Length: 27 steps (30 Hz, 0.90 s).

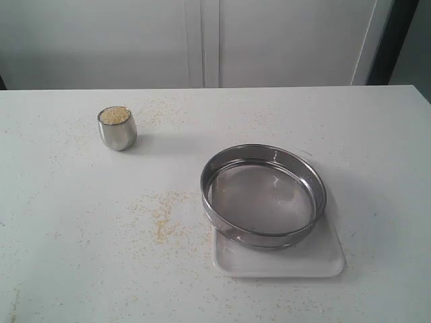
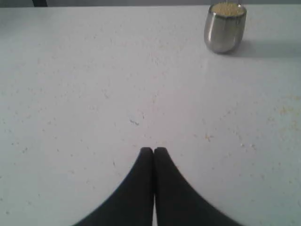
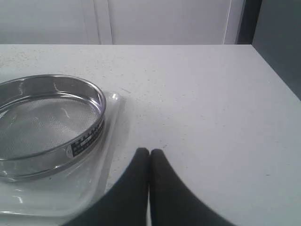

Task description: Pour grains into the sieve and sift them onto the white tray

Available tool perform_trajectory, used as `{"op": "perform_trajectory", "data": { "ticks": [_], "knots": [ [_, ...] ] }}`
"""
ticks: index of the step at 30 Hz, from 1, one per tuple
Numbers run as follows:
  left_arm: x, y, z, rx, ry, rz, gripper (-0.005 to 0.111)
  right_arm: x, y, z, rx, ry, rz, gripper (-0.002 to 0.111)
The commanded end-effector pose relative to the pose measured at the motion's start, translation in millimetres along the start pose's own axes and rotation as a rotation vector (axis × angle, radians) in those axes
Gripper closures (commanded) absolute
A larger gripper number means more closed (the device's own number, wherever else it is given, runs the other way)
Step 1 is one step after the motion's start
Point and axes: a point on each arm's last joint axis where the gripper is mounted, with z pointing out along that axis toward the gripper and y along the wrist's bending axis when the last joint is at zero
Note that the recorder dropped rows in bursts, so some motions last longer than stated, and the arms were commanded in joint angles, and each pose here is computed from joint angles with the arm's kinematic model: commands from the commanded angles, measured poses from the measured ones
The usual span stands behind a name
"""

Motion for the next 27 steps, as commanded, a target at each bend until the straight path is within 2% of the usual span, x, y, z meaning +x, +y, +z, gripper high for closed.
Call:
{"op": "perform_trajectory", "data": {
  "ticks": [1,4,5,6,7,9,11,15,20,23,27],
  "knots": [
    [-14.2,1.1,-1.1,-0.006,-0.169,-0.030,0.107,0.9,-0.5,0.1,0.006,-0.008,0.002,0.108],
    [-26.7,2.9,-4.2,-0.023,-0.311,-0.039,0.107,0.9,-0.5,0.1,0.006,-0.008,0.002,0.108],
    [-32.7,3.9,-6.4,-0.016,-0.383,-0.123,0.107,0.9,-0.5,0.1,0.006,-0.008,0.002,0.108],
    [-34.9,4.2,-7.3,-0.012,-0.409,-0.152,0.107,0.9,-0.5,0.1,0.006,-0.008,0.002,0.108],
    [-43.0,5.4,-11.3,-0.012,-0.510,-0.179,0.107,0.9,-0.5,0.1,0.006,-0.008,0.002,0.108],
    [-54.2,7.1,-18.8,-0.021,-0.659,-0.176,0.107,0.9,-0.5,0.1,0.006,-0.008,0.002,0.108],
    [-61.1,7.5,-23.6,-0.022,-0.717,-0.175,0.107,0.9,-0.5,0.1,0.006,-0.008,0.002,0.108],
    [-83.5,5.8,-26.2,-0.015,-0.668,-0.176,0.107,0.9,-0.5,0.1,0.006,-0.008,0.002,0.108],
    [-102.4,6.9,-3.8,-0.035,-0.541,-0.173,0.107,0.9,-0.5,0.1,0.006,-0.008,0.002,0.108],
    [-117.4,8.0,8.5,-0.044,-0.533,-0.179,0.107,0.9,-0.5,0.1,0.006,-0.008,0.002,0.108],
    [-138.4,6.6,29.0,-0.043,-0.529,-0.099,0.107,0.9,-0.5,0.1,0.006,-0.008,0.002,0.108]
  ]
}}
